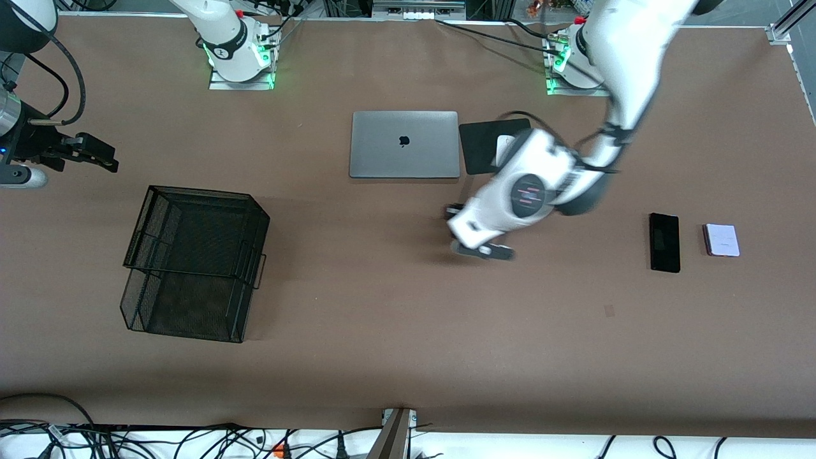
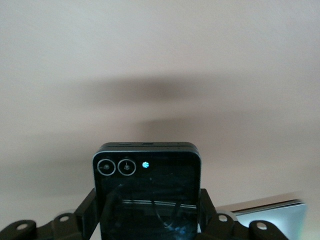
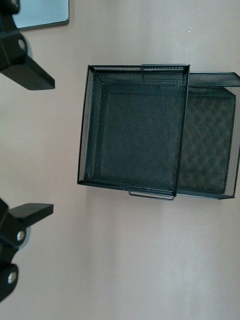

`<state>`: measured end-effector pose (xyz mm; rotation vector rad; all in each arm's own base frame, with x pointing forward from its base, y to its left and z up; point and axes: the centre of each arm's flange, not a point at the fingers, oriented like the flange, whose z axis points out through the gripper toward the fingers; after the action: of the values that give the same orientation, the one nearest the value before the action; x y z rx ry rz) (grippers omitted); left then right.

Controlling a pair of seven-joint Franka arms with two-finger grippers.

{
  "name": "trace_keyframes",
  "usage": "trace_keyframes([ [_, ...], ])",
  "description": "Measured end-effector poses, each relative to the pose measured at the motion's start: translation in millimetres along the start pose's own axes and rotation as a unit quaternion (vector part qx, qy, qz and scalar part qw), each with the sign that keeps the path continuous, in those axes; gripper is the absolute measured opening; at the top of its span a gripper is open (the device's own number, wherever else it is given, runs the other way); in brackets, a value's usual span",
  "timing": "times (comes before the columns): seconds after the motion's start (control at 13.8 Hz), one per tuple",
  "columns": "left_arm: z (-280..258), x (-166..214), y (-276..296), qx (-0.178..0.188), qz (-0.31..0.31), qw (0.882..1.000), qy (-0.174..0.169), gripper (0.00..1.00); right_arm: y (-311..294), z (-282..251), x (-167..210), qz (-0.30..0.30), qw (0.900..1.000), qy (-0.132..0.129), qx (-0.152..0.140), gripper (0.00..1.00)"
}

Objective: Place phones with both arms
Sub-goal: 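Carry the flip phone with the left gripper beside the laptop, then release the flip phone with the left gripper while the right gripper approaches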

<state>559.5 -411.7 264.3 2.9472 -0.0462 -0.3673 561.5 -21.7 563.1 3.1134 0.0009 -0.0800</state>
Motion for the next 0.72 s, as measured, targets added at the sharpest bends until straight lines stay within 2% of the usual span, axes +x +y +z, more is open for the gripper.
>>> trace_keyframes([
  [0.22,63,-19,57,-0.013,-0.03,0.999,0.007,0.8,0,0,0,0.0,1.0,0.0,0.0,1.0],
  [0.29,76,-21,62,-0.014,-0.037,0.999,0.008,0.83,-1,0,0,0.0,1.0,0.0,0.0,1.0],
  [0.36,79,-20,63,-0.013,-0.043,0.999,0.009,0.96,-1,0,0,-0.001,1.0,0.0,0.0,1.0],
  [0.43,74,-16,61,-0.012,-0.049,0.999,0.013,1.0,-1,0,0,-0.001,1.0,0.0,0.0,1.0],
  [0.58,40,-3,48,0.001,-0.062,0.998,0.013,1.0,-5,0,1,-0.005,1.0,0.003,0.0,1.0],
  [0.72,-19,12,15,0.037,-0.075,0.996,0.031,1.0,-17,-1,3,-0.016,1.0,0.007,-0.001,1.0],
])
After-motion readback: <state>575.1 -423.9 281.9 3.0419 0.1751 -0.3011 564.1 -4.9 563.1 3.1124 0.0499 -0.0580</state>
